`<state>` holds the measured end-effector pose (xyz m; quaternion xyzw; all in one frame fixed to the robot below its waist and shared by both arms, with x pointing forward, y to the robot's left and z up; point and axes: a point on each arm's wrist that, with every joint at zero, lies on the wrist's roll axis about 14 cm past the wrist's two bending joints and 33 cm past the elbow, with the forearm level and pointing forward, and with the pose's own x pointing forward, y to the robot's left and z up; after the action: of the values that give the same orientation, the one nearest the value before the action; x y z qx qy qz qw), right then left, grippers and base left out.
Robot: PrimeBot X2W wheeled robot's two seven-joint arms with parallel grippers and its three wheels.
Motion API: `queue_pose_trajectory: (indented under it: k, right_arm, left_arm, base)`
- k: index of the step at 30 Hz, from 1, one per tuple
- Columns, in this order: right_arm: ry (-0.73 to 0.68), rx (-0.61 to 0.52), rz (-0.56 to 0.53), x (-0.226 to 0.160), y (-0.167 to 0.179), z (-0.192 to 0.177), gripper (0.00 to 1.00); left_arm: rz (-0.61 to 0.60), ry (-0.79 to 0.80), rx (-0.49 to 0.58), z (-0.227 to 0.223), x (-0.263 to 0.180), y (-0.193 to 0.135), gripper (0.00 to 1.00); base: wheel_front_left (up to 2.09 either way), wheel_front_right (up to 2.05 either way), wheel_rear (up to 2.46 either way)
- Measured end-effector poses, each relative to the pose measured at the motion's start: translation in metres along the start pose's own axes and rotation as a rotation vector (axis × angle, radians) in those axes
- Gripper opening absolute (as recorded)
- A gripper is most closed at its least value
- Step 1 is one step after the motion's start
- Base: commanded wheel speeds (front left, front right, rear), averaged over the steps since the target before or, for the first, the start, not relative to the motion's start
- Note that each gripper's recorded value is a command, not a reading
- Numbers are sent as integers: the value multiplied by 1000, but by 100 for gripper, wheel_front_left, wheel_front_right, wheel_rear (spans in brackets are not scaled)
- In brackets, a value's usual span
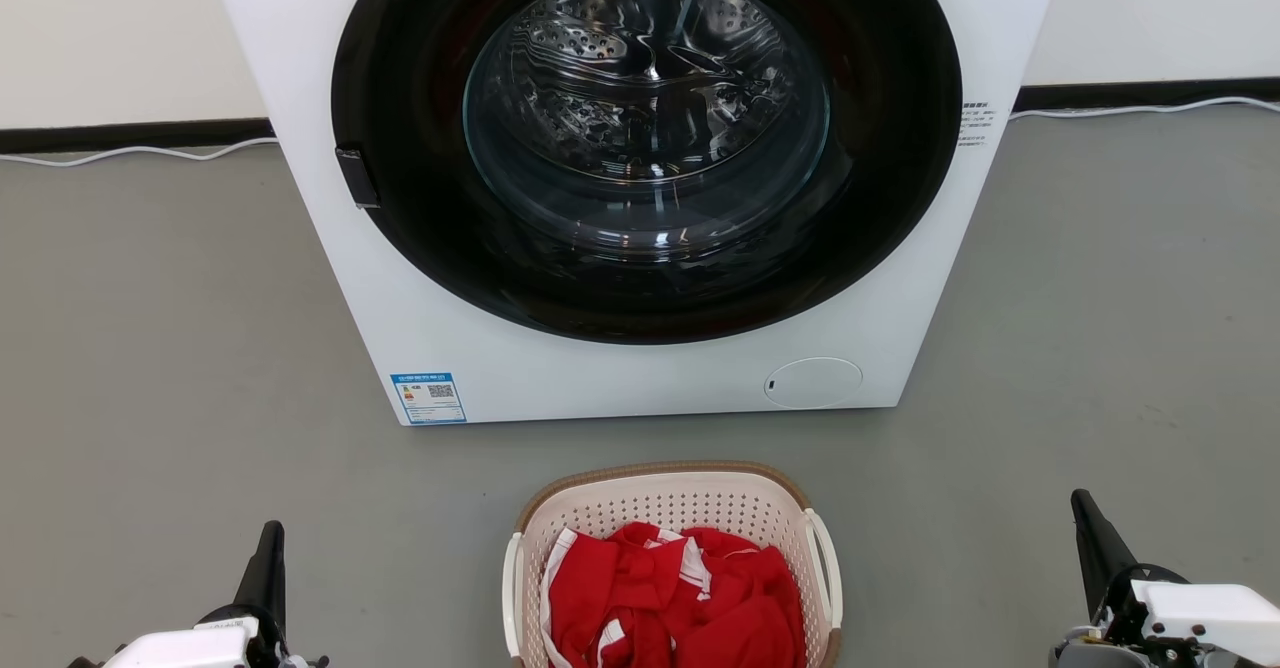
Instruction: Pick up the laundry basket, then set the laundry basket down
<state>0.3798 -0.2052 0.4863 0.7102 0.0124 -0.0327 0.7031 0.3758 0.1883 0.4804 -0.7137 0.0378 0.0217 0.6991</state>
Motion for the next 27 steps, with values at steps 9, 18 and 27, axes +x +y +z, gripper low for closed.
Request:
queue_pose_trajectory:
  k: [9, 18, 27]
  right_arm:
    - [3, 30, -93, -12, -32, -8, 100]
    - [14, 27, -103, -14, -35, -12, 100]
    - [23, -21, -99, -11, -33, -16, 100]
  left_arm:
    - [109, 0, -34, -7, -15, 37, 100]
    - [128, -9, -33, -8, -18, 43, 100]
    - [118, -4, 20, -12, -13, 39, 100]
  base:
    - [0, 0, 0]
    - [0, 0, 0]
    - [0, 0, 0]
